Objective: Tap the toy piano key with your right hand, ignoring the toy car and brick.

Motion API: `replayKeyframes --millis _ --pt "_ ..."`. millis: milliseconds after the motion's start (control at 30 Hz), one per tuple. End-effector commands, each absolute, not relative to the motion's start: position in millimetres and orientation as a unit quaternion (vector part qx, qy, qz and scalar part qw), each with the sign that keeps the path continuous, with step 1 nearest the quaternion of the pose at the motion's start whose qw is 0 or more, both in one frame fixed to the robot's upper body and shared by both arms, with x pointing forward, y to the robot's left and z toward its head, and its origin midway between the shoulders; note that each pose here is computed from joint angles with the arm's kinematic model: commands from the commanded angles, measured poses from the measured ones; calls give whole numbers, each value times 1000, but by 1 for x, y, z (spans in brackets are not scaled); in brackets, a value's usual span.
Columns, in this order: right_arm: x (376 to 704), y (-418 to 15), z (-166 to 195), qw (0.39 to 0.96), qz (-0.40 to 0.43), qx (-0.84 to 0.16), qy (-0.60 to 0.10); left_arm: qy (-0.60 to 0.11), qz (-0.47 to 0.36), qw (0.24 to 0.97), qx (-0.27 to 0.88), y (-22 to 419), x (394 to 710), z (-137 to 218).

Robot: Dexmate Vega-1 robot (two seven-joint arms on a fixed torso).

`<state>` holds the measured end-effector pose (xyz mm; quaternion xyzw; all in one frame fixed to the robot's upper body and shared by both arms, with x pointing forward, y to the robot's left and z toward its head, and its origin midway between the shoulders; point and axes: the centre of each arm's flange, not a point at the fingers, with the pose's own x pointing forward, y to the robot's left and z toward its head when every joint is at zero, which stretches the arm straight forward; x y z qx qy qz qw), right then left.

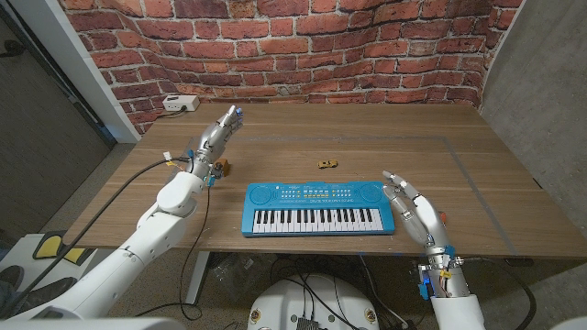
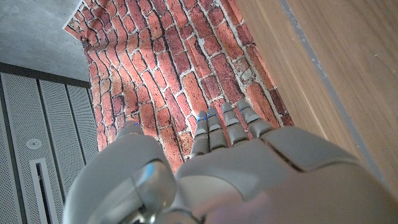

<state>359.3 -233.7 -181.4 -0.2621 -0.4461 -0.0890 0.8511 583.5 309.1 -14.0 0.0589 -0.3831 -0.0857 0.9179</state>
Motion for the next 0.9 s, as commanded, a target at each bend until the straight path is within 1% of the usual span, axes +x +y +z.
replayKeyframes --millis 33,267,467,900 --pt "345 -243 -188 809 -141 -318 -473 -388 -80 916 59 309 583 -10" --pt "327 -251 -188 769 -160 -405 -467 -388 -75 916 61 311 580 -8" --pt "314 -249 -183 713 -164 -508 -455 -389 -80 916 64 311 581 -6" --pt "308 -241 -192 658 -173 -591 -434 -389 -83 915 73 307 579 -3"
